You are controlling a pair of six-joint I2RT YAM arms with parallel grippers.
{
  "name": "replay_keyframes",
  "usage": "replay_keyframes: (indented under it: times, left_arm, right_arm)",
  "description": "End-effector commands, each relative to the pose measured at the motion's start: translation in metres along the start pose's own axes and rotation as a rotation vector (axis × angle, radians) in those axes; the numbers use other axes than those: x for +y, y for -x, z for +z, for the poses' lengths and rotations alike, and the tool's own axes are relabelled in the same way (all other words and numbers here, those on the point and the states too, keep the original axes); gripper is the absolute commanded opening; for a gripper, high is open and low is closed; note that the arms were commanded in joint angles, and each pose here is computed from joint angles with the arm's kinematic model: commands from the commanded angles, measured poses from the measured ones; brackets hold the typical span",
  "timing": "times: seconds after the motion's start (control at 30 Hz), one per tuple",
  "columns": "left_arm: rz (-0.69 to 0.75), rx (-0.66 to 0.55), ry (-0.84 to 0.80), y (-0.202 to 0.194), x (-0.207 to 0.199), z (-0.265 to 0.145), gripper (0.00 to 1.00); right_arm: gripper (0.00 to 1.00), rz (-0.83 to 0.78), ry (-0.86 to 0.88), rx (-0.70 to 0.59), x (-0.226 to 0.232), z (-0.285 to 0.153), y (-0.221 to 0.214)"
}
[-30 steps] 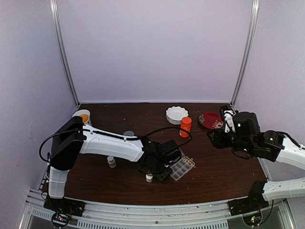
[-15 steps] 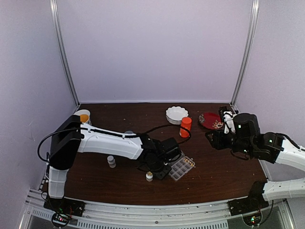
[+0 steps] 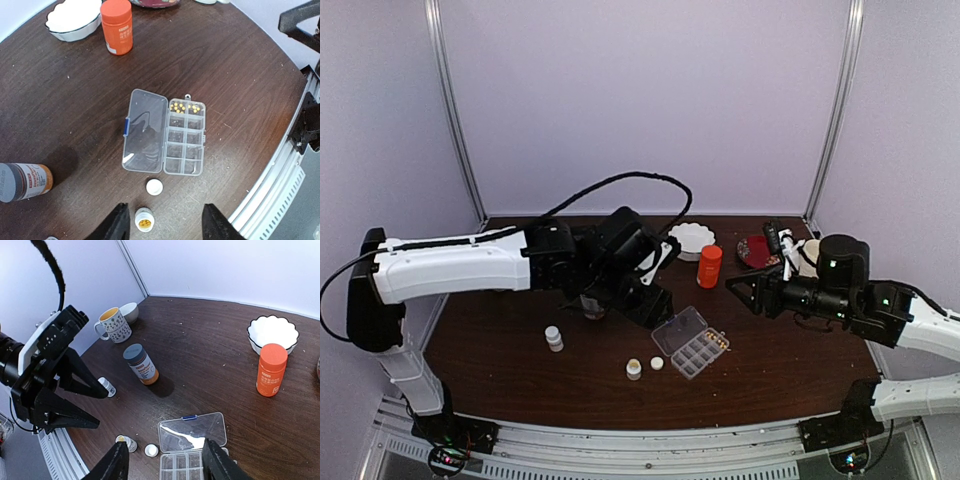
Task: Sort the pills into containers
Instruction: Pick up the lid of the pill bottle from the center of the board.
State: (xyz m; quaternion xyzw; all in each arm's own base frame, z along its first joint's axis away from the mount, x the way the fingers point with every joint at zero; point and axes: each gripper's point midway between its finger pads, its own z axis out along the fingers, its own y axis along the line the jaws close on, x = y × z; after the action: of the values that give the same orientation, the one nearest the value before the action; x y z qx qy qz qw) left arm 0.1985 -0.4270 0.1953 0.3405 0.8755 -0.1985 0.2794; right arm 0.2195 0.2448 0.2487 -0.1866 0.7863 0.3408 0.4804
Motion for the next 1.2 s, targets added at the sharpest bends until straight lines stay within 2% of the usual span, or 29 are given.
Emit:
replay_keyframes:
  times: [0.0, 0.17, 0.3, 0.37, 0.5, 0.7, 0.8, 1.0, 1.17]
  left_arm:
    - [-0.003, 0.065, 0.011, -0.019, 0.008, 0.021, 0.56]
    - [0.019, 0.162, 0.044, -0.041, 0.012, 0.058, 0.58]
    - [0.048, 0.232, 0.055, -0.057, 0.012, 0.082, 0.73]
    - [0.057, 0.249, 0.062, -0.062, 0.013, 0.089, 0.75]
    - [0.071, 0.265, 0.075, -0.067, 0.016, 0.098, 0.71]
    - [0.083, 0.319, 0.088, -0.078, 0.015, 0.115, 0.59]
    - [0.094, 0.329, 0.092, -0.082, 0.011, 0.120, 0.58]
    - [0.104, 0.351, 0.123, -0.090, 0.013, 0.126, 0.63]
    - [0.105, 0.371, 0.136, -0.098, 0.016, 0.130, 0.57]
  right_arm:
    - [0.53, -0.047, 0.077, -0.043, 0.016, -0.005, 0.011]
    - [0.53, -0.045, 0.063, -0.035, 0.013, -0.006, 0.008]
    - [0.53, -0.047, 0.040, -0.046, 0.008, -0.011, 0.009]
    - [0.53, -0.050, 0.028, -0.056, 0.006, -0.014, 0.010]
    - [0.53, -0.051, 0.012, -0.077, 0.003, -0.020, 0.012]
    - [0.54, -0.056, -0.007, -0.091, -0.001, -0.020, 0.013]
    - [0.54, -0.061, -0.012, -0.089, -0.001, -0.018, 0.014]
    - [0.54, -0.060, -0.007, -0.077, 0.000, -0.015, 0.012]
    - [0.54, -0.059, -0.011, -0.074, -0.001, -0.014, 0.011]
